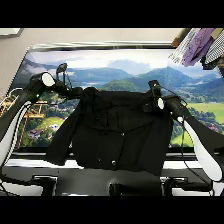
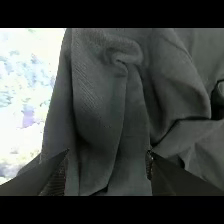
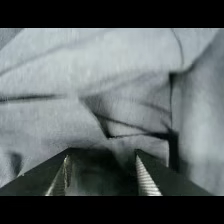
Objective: Fold the clothes and pants, and hang the long-sleeved shirts on hangers.
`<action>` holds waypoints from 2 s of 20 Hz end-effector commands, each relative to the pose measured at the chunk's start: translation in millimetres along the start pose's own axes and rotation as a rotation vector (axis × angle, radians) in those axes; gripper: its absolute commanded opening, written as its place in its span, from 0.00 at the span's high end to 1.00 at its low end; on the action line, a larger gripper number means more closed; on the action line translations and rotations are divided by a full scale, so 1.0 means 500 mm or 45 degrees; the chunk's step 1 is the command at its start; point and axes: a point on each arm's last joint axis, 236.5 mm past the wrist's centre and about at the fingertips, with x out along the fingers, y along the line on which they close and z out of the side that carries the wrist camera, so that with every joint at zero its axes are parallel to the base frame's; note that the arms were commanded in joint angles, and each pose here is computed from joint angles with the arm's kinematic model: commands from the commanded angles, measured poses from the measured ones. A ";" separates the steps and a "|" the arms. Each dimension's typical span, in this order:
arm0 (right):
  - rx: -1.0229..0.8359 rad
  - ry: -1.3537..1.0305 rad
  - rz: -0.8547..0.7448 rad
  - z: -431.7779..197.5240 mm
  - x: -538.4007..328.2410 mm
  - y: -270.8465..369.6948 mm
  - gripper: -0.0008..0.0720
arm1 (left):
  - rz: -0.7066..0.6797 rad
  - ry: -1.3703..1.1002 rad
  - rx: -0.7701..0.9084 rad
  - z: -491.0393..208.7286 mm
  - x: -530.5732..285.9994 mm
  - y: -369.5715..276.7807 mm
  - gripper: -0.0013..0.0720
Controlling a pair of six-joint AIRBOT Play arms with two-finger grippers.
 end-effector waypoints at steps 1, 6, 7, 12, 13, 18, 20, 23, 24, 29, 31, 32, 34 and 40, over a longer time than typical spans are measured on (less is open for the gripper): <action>0.048 -0.046 0.002 0.014 0.024 0.003 0.56 | 0.001 0.041 0.040 -0.016 0.008 -0.003 0.23; 0.230 -0.003 -0.009 0.031 -0.009 -0.005 0.93 | -0.002 0.062 0.051 -0.025 0.024 -0.011 0.23; 0.265 -0.023 -0.011 0.047 -0.031 -0.009 0.93 | -0.002 0.063 0.051 -0.025 0.024 -0.011 0.23; 0.311 -0.025 -0.028 0.058 -0.154 -0.024 0.93 | -0.002 0.063 0.052 -0.025 0.024 -0.011 0.23; 0.315 -0.011 -0.031 0.051 -0.172 -0.026 0.93 | -0.002 0.063 0.052 -0.025 0.024 -0.011 0.23; 0.387 0.048 0.037 0.025 -0.222 -0.001 0.93 | -0.031 0.124 0.384 -0.058 0.032 -0.051 0.23; 0.425 0.061 0.076 0.023 -0.223 0.014 0.93 | -0.053 0.134 0.539 -0.073 0.043 -0.087 0.23; 0.467 0.060 0.089 0.024 -0.223 0.019 0.93 | -0.052 0.110 0.612 -0.078 0.078 -0.124 0.23; 0.474 0.063 0.101 0.024 -0.223 0.024 0.93 | -0.031 0.101 0.650 -0.079 0.094 -0.130 0.23; 0.493 0.067 0.128 0.025 -0.224 0.034 0.93 | -0.003 0.172 0.742 -0.124 0.164 -0.150 0.23; 0.494 0.070 0.130 0.024 -0.225 0.035 0.93 | -0.001 0.186 0.732 -0.132 0.181 -0.149 0.23; 0.495 0.073 0.131 0.023 -0.224 0.035 0.93 | 0.003 0.168 0.701 -0.126 0.188 -0.149 0.23; 0.514 0.078 0.138 0.022 -0.225 0.038 0.93 | 0.037 0.108 0.633 -0.104 0.203 -0.140 0.33; 0.667 0.056 0.191 0.047 -0.245 0.054 0.93 | 0.048 0.096 0.537 -0.048 0.145 -0.147 0.94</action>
